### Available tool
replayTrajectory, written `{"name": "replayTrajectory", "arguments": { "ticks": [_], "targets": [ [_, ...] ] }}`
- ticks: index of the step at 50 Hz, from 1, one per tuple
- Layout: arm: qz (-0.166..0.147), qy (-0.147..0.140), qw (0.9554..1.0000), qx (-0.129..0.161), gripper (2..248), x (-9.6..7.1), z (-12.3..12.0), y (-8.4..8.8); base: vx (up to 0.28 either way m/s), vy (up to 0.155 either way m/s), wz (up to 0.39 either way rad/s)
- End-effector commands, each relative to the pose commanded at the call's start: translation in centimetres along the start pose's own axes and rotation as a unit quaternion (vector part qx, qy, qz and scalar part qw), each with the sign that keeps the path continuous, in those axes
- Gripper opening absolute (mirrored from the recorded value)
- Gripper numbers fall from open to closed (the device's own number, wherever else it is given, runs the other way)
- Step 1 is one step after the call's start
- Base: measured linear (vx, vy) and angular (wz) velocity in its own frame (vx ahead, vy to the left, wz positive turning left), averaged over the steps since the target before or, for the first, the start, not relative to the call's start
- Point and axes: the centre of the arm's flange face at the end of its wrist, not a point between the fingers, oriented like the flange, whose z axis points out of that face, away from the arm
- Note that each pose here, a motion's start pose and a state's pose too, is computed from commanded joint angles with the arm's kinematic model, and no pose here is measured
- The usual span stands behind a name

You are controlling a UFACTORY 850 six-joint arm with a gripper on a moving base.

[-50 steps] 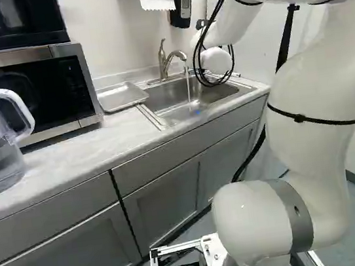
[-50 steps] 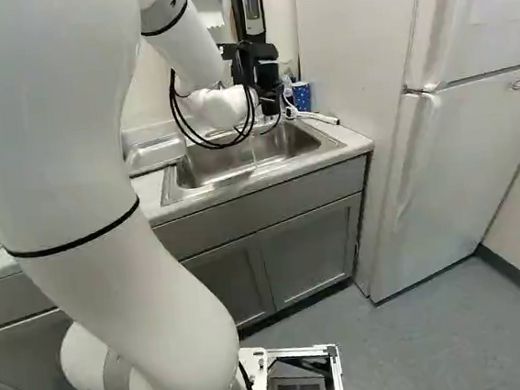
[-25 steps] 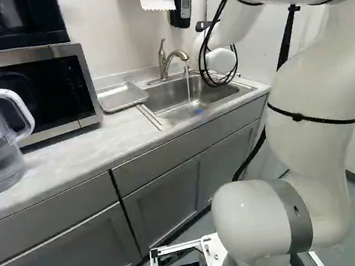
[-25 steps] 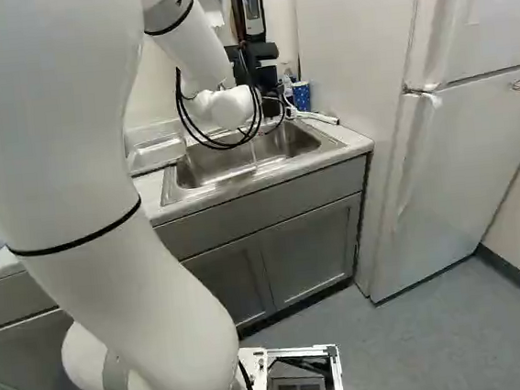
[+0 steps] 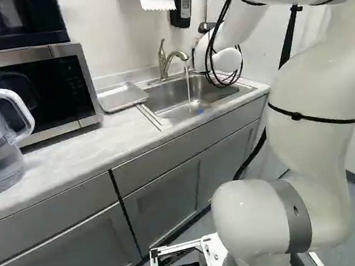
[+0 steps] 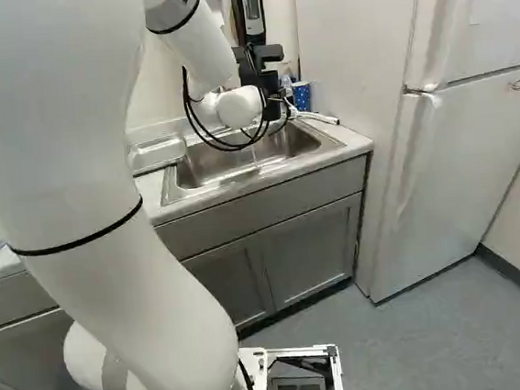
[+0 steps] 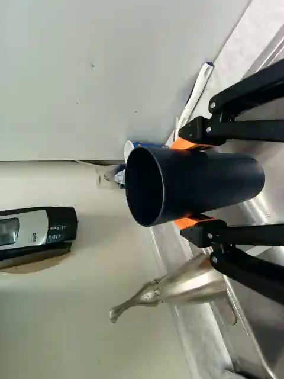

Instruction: Rinse the cup and place it in the tray

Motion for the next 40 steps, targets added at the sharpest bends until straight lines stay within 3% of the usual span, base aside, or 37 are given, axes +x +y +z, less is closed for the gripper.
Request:
{"name": "replayTrajectory", "arguments": {
  "ticks": [7,19,40],
  "targets": [
    [-0.009,-0.010,0.9999,0.006,124,-0.2,0.0,0.4,0.000,0.000,0.000],
    [0.018,-0.029,0.9993,0.013,124,-0.4,-0.1,1.1,0.000,0.000,0.000],
    [-0.025,-0.053,0.9979,0.028,124,-0.9,-0.5,2.2,0.000,0.000,0.000]
  ]
}}
